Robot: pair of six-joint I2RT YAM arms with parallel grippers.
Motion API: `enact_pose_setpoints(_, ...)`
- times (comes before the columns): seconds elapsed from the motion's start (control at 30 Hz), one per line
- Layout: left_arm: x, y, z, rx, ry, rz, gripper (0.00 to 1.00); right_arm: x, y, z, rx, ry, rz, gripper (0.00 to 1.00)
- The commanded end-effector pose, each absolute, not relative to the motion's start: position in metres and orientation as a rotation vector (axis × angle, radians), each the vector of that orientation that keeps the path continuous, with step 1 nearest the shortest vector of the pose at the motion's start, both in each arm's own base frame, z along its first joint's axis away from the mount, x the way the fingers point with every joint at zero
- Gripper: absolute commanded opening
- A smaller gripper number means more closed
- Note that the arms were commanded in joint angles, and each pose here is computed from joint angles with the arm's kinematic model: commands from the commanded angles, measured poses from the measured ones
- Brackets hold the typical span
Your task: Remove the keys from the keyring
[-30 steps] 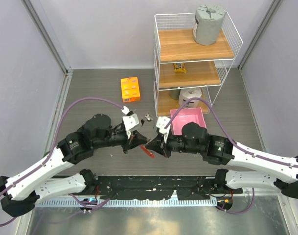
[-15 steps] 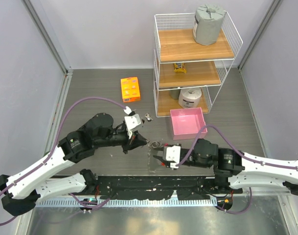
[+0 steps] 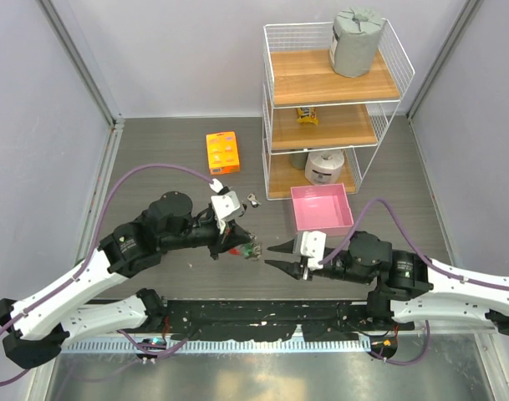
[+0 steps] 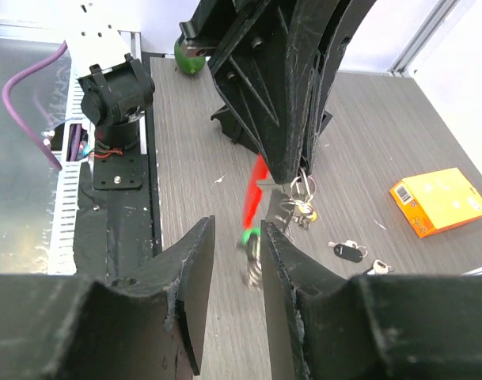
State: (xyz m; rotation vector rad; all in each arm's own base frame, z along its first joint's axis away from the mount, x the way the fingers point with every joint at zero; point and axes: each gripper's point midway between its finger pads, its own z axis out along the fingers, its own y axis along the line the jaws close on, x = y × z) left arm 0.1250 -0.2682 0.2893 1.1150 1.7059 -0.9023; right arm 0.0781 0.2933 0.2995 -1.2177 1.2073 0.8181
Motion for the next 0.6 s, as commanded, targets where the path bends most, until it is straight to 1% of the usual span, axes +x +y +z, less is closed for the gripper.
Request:
enact_pose_setpoints(0.0, 0.129, -0.274, 0.328, 1.066, 1.588, -0.934, 0.0, 0.084, 0.3, 0.327, -1.133, 1.287, 0.862, 0.36)
enact_pose_setpoints(0.17, 0.125, -0.274, 0.327, 1.084, 1.576, -0.947, 0.0, 0.089, 0.3, 0.322, -1.172, 1.279, 0.836, 0.37)
enact_pose_setpoints(0.2, 0.124, -0.274, 0.329, 1.087, 1.564, -0.952, 0.0, 0.085, 0.3, 0.321, -1.196, 1.262, 0.858, 0.37)
enact_pose_setpoints(0.57, 0.113, -0.274, 0.337, 1.116, 1.508, -0.999, 0.0, 0.102, 0.291, 0.323, -1.245, 1.23, 0.932, 0.39)
